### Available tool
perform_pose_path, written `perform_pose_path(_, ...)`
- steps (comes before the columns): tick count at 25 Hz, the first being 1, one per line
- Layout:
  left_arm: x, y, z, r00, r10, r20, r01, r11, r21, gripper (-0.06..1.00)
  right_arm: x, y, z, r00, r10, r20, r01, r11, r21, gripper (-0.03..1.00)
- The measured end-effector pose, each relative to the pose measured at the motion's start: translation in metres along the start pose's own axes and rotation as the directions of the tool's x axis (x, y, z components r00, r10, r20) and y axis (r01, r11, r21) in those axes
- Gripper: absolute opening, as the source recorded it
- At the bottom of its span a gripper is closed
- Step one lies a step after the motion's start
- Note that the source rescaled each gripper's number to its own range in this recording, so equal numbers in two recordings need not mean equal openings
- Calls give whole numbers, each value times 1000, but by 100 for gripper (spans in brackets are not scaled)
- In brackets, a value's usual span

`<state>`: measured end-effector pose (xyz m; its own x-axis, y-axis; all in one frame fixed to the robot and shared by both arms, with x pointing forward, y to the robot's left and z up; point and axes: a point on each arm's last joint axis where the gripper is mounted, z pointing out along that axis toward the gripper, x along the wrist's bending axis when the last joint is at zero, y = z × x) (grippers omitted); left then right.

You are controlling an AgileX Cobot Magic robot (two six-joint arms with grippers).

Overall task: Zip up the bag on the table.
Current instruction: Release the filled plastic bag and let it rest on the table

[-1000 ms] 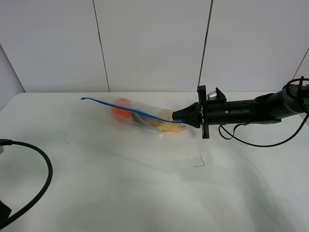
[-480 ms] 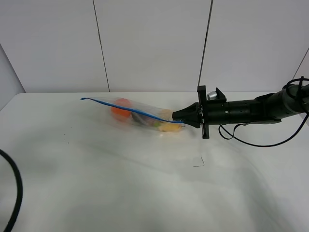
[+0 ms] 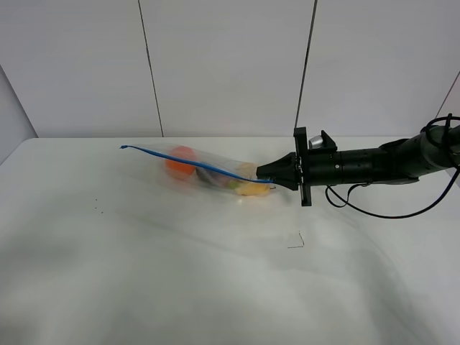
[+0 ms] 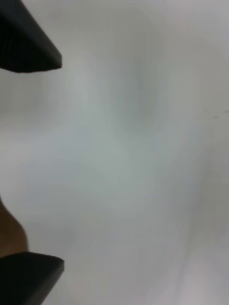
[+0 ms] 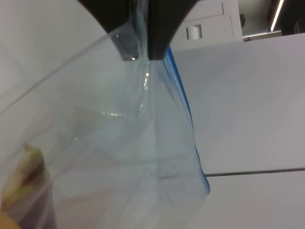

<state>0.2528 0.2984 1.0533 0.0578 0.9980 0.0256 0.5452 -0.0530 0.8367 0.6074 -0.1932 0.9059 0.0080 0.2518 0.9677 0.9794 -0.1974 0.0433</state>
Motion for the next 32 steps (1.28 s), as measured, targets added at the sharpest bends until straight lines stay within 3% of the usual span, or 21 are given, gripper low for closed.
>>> perform_pose_path(7,-1,-10,-15,1000,4,-6,-5,993,-114,100,0,0,0,1000,0,0,0,1000,0,0)
perform_pose_path(18,-1,-11,-16,1000,3,-3,-3,993,-120,100,-1,-1,0,1000,3,11,-3,1000,15,3)
perform_pose_path(20,-1,-11,-16,1000,3,-3,-3,993,-121,100,-2,-3,0,1000,16,22,-17,999,30,18)
perform_pose_path(24,-1,-11,-16,1000,3,-3,-3,993,-121,100,-5,-7,0,998,26,60,-31,997,71,78)
perform_pose_path(25,-1,-11,-16,1000,3,-3,-3,993,-121,100,-6,-6,-1,996,15,84,-22,996,86,87)
perform_pose_path(29,-1,-11,-16,1000,3,-3,-3,993,-121,100,-9,12,-13,963,-38,267,7,993,115,99)
perform_pose_path(32,-1,-11,-16,1000,3,-3,-3,993,-121,100,-6,32,-28,864,-125,488,45,984,172,100)
